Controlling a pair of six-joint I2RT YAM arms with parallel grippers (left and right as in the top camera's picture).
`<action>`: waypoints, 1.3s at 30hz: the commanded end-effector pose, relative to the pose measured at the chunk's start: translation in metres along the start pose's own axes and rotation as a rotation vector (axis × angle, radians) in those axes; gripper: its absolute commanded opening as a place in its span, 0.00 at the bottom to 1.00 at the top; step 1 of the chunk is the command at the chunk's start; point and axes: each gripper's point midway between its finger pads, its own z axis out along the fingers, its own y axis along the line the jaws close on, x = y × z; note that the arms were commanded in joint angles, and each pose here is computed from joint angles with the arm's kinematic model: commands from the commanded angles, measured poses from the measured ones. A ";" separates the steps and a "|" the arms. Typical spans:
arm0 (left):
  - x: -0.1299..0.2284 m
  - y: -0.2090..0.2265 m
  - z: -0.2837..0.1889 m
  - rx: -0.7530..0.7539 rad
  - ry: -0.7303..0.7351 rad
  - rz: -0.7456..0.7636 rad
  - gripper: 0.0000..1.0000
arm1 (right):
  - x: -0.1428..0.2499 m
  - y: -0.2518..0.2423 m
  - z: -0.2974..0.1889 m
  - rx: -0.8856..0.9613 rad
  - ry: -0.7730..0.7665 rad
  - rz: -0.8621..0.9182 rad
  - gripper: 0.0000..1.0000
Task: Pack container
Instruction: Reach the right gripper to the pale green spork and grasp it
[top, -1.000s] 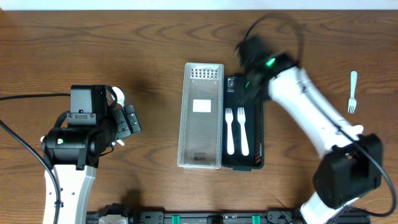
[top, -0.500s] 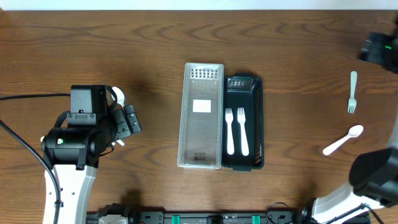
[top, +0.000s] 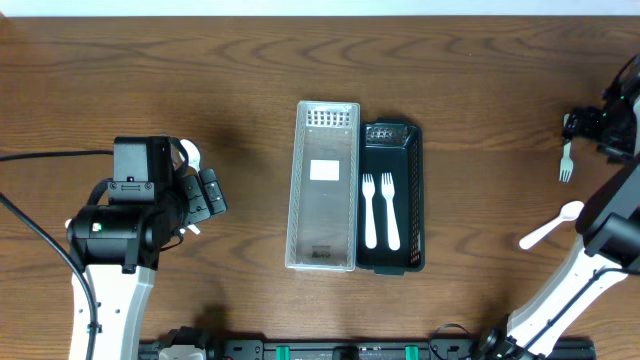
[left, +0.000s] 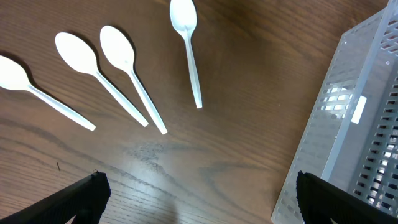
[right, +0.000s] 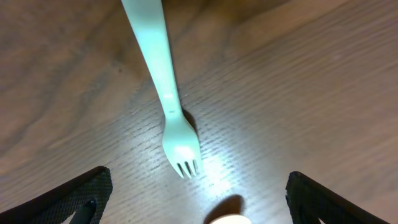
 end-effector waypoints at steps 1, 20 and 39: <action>-0.007 0.001 -0.005 -0.006 -0.024 -0.015 0.98 | 0.002 0.014 0.012 -0.009 0.026 -0.047 0.93; -0.009 0.000 -0.005 -0.002 -0.034 -0.016 0.98 | 0.027 0.020 0.048 -0.038 0.167 -0.091 0.89; -0.009 0.000 -0.005 -0.002 -0.033 -0.016 0.98 | 0.040 0.018 0.070 -0.039 0.191 -0.099 0.88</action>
